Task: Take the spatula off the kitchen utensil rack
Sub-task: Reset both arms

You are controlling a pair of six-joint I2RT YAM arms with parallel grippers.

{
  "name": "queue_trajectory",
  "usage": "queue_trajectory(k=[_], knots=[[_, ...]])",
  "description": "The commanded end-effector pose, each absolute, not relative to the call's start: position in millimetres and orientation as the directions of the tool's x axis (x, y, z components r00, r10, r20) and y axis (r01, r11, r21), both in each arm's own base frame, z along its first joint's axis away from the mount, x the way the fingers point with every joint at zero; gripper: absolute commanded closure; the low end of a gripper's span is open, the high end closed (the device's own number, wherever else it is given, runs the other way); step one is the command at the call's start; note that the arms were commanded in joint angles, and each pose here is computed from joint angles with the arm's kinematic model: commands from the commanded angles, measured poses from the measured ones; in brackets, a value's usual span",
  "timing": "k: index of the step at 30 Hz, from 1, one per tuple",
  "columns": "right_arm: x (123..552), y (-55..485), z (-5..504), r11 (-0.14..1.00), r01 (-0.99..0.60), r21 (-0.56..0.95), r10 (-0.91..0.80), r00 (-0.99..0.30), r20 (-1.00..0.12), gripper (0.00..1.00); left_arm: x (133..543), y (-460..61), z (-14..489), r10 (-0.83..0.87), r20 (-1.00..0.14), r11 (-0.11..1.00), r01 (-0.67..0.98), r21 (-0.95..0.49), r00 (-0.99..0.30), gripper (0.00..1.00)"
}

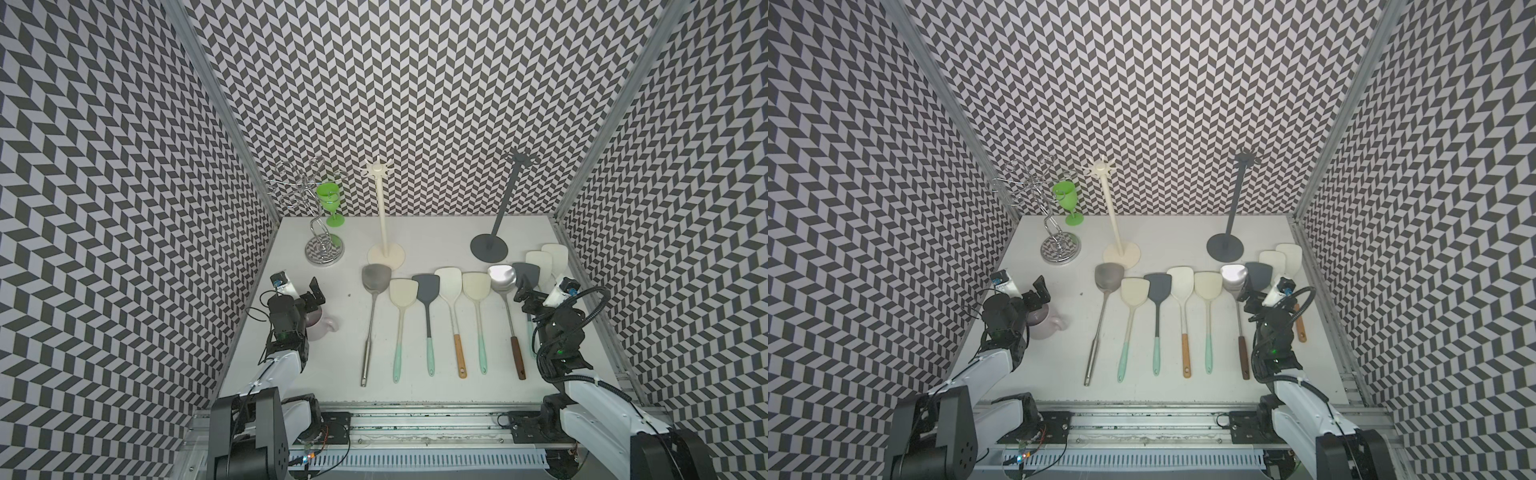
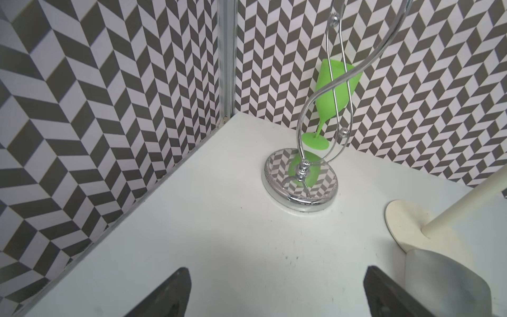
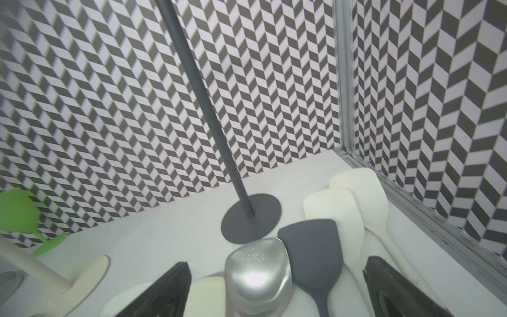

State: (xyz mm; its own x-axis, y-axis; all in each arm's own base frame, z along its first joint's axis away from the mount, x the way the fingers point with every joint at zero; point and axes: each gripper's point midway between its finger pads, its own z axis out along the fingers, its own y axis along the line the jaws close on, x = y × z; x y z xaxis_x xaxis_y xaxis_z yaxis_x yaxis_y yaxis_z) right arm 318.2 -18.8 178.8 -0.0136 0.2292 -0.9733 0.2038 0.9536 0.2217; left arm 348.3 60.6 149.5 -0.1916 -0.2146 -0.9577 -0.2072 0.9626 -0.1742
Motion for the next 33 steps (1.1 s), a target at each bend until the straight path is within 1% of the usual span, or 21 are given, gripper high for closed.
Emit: queue_trajectory(k=[1,3,6,7,9,10,11,12,17,19,22,26,29,32,33], knots=[[314,-43,191,0.928,0.295,0.226,0.207,0.094,-0.974,0.00,361,54,183,-0.151,-0.987,0.983,-0.116,-0.144,-0.053,0.00],[317,-47,181,0.925,0.314,0.213,0.202,0.069,-0.977,0.00,364,54,177,-0.154,-0.987,0.983,-0.114,-0.147,-0.050,0.00],[319,-46,170,0.930,0.300,0.210,0.203,0.056,-0.978,0.00,367,44,180,-0.143,-0.989,0.988,-0.060,-0.141,-0.025,0.00],[319,-46,168,0.932,0.296,0.211,0.203,0.057,-0.977,0.00,366,40,183,-0.140,-0.990,0.989,-0.040,-0.140,0.004,0.00],[323,-45,168,0.934,0.292,0.206,0.199,0.054,-0.979,0.00,371,29,182,-0.130,-0.991,0.991,0.003,-0.130,0.013,0.00],[324,-45,170,0.935,0.292,0.202,0.193,0.063,-0.979,0.00,378,23,182,-0.109,-0.994,0.994,0.022,-0.109,-0.003,0.00],[324,-47,171,0.932,0.300,0.205,0.191,0.074,-0.979,0.00,385,20,176,-0.099,-0.994,0.995,0.024,-0.100,-0.047,0.00],[325,-46,172,0.934,0.294,0.201,0.186,0.078,-0.979,0.00,388,17,175,-0.087,-0.995,0.996,0.031,-0.089,-0.055,0.00],[330,-35,177,0.958,0.224,0.176,0.159,0.094,-0.983,0.00,380,-6,177,-0.016,-1.000,0.994,0.109,-0.019,-0.025,0.00],[335,-27,178,0.973,0.187,0.133,0.119,0.084,-0.989,0.00,381,-15,175,0.014,-1.000,0.991,0.134,0.010,-0.026,0.00],[334,-28,175,0.974,0.190,0.126,0.108,0.104,-0.989,0.00,383,-20,171,0.032,-0.999,0.990,0.140,0.027,-0.037,0.00],[337,-17,173,0.988,0.125,0.092,0.078,0.110,-0.991,0.00,381,-22,170,0.040,-0.999,0.988,0.151,0.036,-0.029,0.00],[338,-19,169,0.985,0.140,0.101,0.087,0.102,-0.991,0.00,379,-24,163,0.054,-0.998,0.988,0.148,0.049,-0.025,0.00],[337,-22,165,0.981,0.156,0.113,0.097,0.102,-0.990,0.00,390,-21,147,0.043,-0.996,0.991,0.133,0.033,-0.074,0.00],[337,-23,165,0.980,0.161,0.120,0.104,0.106,-0.989,0.00,387,-11,147,0.011,-0.999,0.995,0.104,0.006,-0.045,0.00]])
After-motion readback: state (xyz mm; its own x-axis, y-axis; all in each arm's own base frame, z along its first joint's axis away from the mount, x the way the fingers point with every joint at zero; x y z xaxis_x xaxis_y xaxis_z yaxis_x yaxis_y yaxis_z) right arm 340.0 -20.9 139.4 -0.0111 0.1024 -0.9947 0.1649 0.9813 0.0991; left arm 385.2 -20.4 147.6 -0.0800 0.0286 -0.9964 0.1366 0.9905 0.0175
